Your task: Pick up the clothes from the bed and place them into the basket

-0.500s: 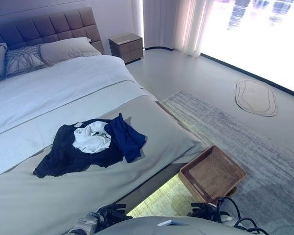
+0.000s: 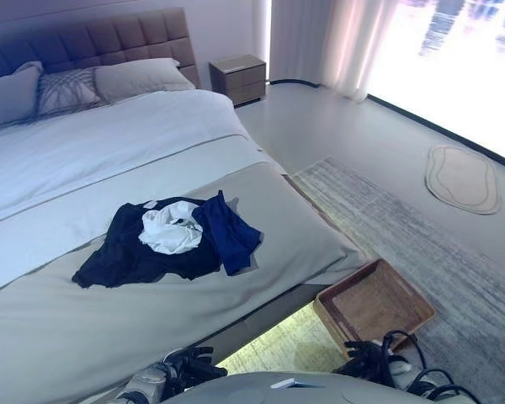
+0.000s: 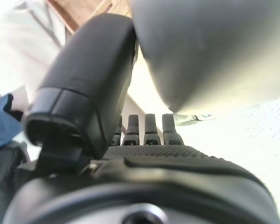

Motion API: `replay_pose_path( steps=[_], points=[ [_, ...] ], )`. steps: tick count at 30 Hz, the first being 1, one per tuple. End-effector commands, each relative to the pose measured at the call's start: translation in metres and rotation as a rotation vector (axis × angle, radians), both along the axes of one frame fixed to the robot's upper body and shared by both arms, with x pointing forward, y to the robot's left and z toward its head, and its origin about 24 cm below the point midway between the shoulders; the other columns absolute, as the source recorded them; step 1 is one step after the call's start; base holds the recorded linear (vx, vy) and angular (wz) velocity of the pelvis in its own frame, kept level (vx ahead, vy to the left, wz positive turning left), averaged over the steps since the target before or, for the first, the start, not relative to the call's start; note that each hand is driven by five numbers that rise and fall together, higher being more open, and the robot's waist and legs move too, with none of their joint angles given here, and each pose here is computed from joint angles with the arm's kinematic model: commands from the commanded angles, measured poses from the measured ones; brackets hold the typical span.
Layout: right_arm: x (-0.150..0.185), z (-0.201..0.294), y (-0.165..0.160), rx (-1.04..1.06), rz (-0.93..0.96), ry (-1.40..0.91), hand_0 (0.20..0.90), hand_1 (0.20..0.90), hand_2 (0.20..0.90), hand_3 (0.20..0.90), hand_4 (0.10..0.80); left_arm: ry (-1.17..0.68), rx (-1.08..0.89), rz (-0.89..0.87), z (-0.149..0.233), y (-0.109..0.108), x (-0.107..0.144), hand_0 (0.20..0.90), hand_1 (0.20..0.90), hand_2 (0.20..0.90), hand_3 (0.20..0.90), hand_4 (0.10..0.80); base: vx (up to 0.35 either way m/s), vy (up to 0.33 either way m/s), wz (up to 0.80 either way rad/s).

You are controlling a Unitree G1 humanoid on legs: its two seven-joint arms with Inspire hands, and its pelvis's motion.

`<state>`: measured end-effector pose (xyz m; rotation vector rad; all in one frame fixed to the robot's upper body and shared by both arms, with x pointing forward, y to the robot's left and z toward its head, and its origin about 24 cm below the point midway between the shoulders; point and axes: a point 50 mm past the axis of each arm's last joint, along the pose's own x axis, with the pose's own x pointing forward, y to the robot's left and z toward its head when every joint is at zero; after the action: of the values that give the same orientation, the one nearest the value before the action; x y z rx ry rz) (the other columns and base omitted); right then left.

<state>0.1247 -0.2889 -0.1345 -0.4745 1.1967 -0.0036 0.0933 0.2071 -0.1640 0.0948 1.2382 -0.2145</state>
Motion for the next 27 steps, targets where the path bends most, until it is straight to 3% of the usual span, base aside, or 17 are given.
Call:
replay_pose_path(
  steps=[1, 4, 6, 11, 17, 27],
  points=[
    [0.095, 0.061, -0.022, -0.149, 0.088, -0.359, 0.9, 0.9, 0.9, 0.9, 0.8, 0.019, 0.104, -0.066, 0.004, 0.029, -0.007, 0.9, 0.9, 0.9, 0.9, 0.8, 0.09, 0.046, 0.1],
    [0.117, 0.084, -0.027, -0.199, 0.103, -0.462, 0.9, 0.9, 0.9, 0.9, 0.8, 0.024, 0.105, -0.062, 0.003, 0.029, -0.013, 0.9, 0.9, 0.9, 0.9, 0.8, 0.062, 0.058, 0.08],
    [0.154, 0.124, -0.02, -0.281, 0.157, -0.644, 0.9, 0.9, 0.9, 0.9, 0.8, 0.01, 0.103, -0.044, 0.004, 0.031, -0.013, 0.9, 0.9, 0.9, 0.9, 0.8, 0.031, 0.13, 0.06],
    [0.213, 0.206, 0.02, -0.491, 0.361, -0.995, 0.9, 0.9, 0.9, 0.9, 0.8, -0.09, 0.089, 0.001, 0.012, 0.03, 0.018, 0.9, 0.9, 0.9, 0.9, 0.8, -0.058, 0.115, 0.13],
    [0.244, 0.277, 0.056, -0.678, 0.591, -1.227, 0.9, 0.9, 0.9, 0.9, 0.8, -0.201, 0.09, 0.003, 0.021, 0.026, 0.045, 0.9, 0.9, 0.9, 0.9, 0.8, -0.047, 0.108, 0.26],
    [0.269, 0.34, 0.102, -0.782, 0.713, -1.367, 0.9, 0.9, 0.9, 0.9, 0.8, -0.294, 0.124, -0.054, 0.037, 0.033, 0.075, 0.9, 0.9, 0.9, 0.9, 0.8, 0.01, 0.077, 0.37]
  ],
)
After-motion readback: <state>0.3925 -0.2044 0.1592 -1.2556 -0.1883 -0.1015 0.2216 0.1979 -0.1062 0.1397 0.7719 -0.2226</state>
